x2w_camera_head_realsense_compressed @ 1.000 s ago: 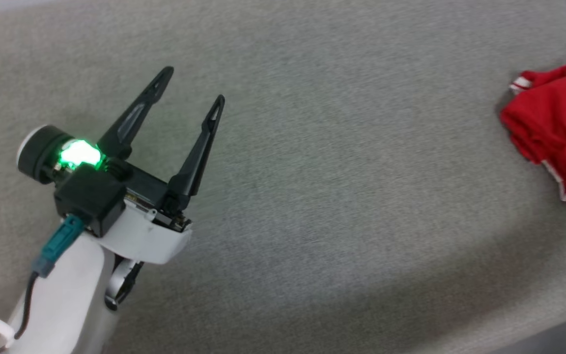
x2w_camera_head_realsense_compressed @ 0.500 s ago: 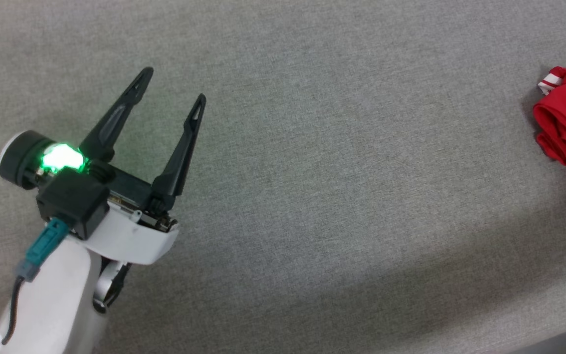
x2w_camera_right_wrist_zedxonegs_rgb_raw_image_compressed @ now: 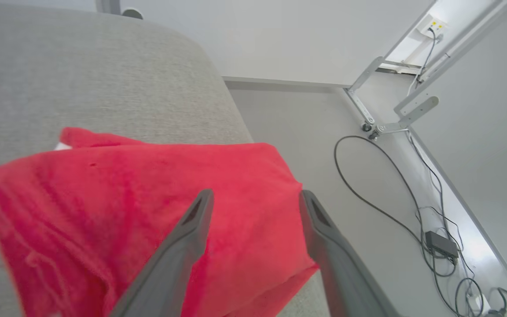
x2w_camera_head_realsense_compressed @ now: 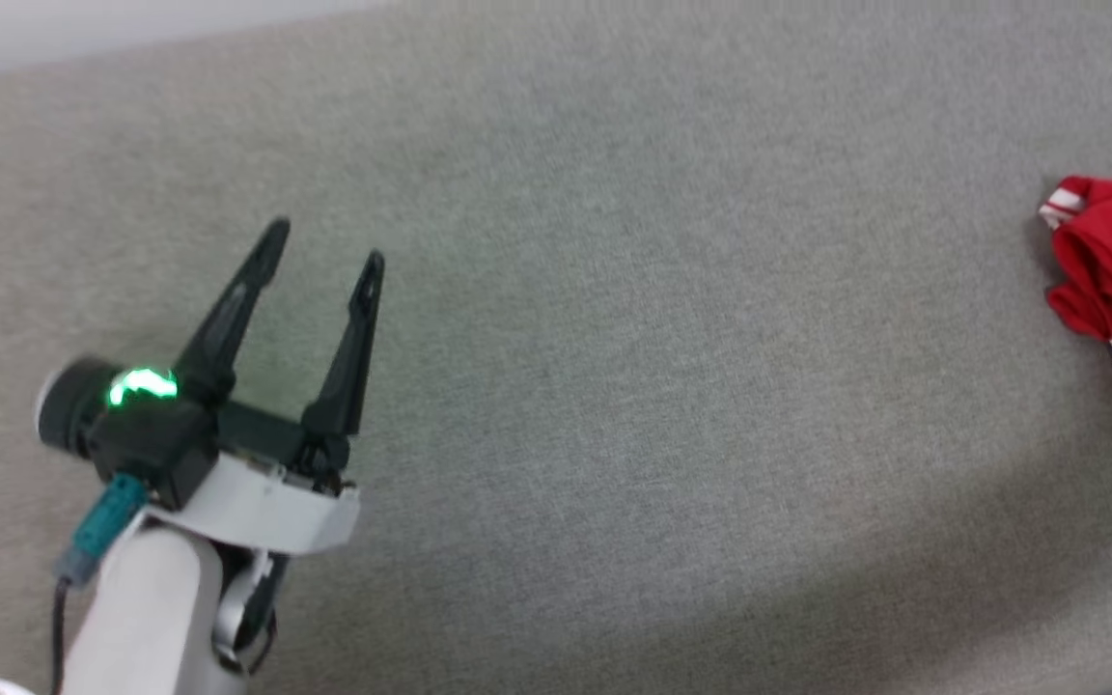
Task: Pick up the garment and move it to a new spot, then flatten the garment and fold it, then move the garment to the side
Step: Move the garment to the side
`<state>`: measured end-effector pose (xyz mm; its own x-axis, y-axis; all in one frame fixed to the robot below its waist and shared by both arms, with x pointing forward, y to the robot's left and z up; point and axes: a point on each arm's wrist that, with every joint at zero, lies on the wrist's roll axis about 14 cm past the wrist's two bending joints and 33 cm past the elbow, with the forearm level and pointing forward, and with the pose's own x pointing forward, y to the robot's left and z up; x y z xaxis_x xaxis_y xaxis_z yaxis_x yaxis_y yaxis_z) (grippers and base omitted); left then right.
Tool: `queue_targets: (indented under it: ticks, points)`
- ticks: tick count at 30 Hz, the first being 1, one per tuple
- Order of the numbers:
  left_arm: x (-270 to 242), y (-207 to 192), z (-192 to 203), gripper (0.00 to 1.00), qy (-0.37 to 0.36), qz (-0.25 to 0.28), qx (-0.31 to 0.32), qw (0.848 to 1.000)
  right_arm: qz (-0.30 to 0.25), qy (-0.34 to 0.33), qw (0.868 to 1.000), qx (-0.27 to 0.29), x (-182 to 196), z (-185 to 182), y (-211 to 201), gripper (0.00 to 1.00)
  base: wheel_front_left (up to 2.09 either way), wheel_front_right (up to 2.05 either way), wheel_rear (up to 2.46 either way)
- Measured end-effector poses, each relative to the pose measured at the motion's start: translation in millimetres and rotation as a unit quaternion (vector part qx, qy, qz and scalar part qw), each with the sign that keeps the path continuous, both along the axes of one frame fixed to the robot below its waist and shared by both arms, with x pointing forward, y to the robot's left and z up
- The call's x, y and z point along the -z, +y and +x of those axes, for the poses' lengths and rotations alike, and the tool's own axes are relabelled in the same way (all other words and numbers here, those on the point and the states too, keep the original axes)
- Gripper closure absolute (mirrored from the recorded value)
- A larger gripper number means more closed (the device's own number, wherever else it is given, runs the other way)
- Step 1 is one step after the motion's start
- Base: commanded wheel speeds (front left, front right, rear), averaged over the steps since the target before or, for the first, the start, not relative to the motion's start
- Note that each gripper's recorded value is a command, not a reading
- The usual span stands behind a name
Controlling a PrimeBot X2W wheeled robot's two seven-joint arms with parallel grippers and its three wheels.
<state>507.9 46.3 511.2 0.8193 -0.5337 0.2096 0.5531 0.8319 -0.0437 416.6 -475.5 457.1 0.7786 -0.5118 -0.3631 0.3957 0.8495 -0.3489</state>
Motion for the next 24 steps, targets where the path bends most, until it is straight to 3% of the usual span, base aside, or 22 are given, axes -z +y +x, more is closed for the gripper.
queue_targets:
  ticks: [10, 16, 24]
  points:
    - [18, 50, -41, 0.00, 0.061, 0.000, -0.085, 0.994, 0.043, -0.061, 0.990, -0.123, 5, 23, 94, 0.00, 0.00, 0.00, 0.00]
    - [25, 84, -67, 0.00, 0.090, -0.012, -0.143, 0.986, 0.093, -0.122, 0.970, -0.189, -5, 32, 156, 0.00, 0.00, 0.00, 0.00]
    - [25, 124, -101, 0.00, 0.103, -0.021, -0.205, 0.973, 0.148, -0.144, 0.944, -0.258, -2, 25, 229, 0.00, 0.00, 0.00, 0.00]
